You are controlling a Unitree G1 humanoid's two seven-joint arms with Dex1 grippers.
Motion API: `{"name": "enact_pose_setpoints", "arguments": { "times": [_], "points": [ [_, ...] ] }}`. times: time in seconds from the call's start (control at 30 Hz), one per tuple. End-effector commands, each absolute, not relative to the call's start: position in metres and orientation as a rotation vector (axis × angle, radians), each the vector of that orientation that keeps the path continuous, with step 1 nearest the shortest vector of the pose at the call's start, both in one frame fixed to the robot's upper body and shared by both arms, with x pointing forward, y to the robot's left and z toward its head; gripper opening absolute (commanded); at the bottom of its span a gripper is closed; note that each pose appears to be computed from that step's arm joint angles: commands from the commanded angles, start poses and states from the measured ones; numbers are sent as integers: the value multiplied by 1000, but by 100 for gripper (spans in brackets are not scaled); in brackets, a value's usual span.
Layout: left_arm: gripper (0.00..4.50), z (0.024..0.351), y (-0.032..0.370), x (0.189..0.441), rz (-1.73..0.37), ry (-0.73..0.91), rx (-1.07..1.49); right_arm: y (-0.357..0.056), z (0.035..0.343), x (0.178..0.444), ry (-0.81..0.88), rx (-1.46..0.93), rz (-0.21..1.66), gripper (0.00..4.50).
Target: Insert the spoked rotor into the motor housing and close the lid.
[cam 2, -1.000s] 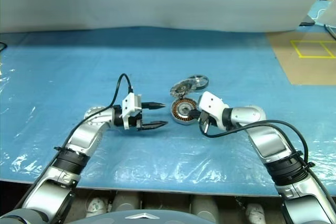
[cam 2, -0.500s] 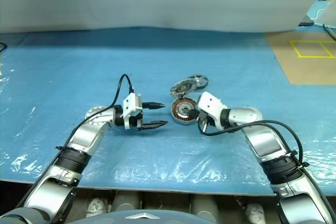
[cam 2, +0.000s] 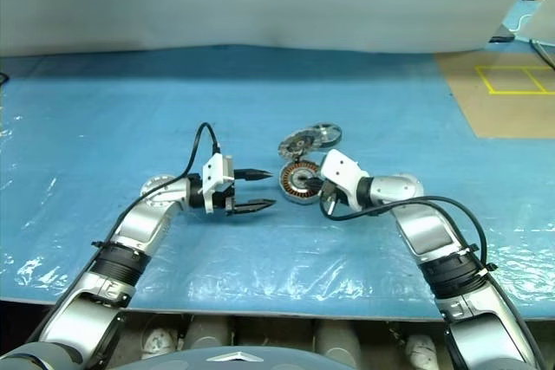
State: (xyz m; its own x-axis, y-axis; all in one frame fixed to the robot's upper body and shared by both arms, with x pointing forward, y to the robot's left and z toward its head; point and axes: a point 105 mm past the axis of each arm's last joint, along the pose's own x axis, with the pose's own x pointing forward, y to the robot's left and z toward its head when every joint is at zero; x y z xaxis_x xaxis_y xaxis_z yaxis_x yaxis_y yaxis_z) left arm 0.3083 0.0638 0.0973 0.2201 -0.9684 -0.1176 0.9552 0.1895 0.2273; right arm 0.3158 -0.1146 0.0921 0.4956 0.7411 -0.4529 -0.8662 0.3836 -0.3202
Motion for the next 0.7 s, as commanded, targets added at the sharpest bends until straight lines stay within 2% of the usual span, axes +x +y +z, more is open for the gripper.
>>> {"name": "enact_pose_setpoints", "arguments": {
  "times": [0.03,0.2,0.43,0.57,0.7],
  "points": [
    [303,108,60,308,-1364,-107,289,-112,101,320,210,-579,1030,2],
    [303,106,59,307,-1367,-102,288,-105,116,302,219,-409,1127,2],
    [303,105,57,307,-1367,-102,288,-98,126,320,143,-393,1049,2],
    [303,105,58,308,-1366,-102,291,-98,113,340,141,-459,957,2],
    [303,106,58,308,-1364,-102,295,-102,96,339,182,-501,966,2]
  ]
}}
